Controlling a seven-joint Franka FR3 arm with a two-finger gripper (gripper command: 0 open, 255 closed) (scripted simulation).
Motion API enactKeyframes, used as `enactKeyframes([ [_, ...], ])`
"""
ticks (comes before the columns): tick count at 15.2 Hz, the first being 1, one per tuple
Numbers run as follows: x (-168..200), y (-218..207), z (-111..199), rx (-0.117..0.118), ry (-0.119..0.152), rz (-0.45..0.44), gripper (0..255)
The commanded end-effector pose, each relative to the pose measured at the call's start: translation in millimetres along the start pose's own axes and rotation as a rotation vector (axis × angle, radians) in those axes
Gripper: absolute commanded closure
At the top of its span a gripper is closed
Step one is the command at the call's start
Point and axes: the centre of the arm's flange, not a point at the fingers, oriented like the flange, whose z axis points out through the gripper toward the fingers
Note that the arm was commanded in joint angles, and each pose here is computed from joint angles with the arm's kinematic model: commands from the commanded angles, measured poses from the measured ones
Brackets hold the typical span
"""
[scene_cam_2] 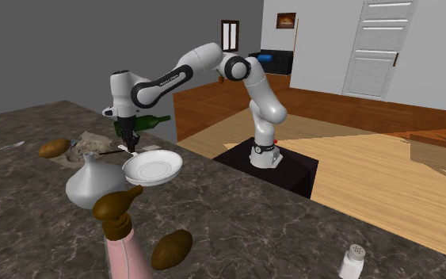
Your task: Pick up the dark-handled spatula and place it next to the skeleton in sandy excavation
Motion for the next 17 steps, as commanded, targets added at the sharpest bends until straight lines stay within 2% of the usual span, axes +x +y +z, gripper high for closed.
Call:
enactKeyframes([
  [1,-0.9,0.1,10.7,0.000,0.000,0.000,255],
  [5,-2.2,0.1,29.7,0.000,0.000,0.000,255],
  [12,-2.2,0.1,29.7,0.000,0.000,0.000,255],
  [13,-2.9,-3.7,32.6,0.000,0.000,0.000,0],
  [17,-8.2,-12.7,44.8,-0.001,0.000,0.000,0],
])
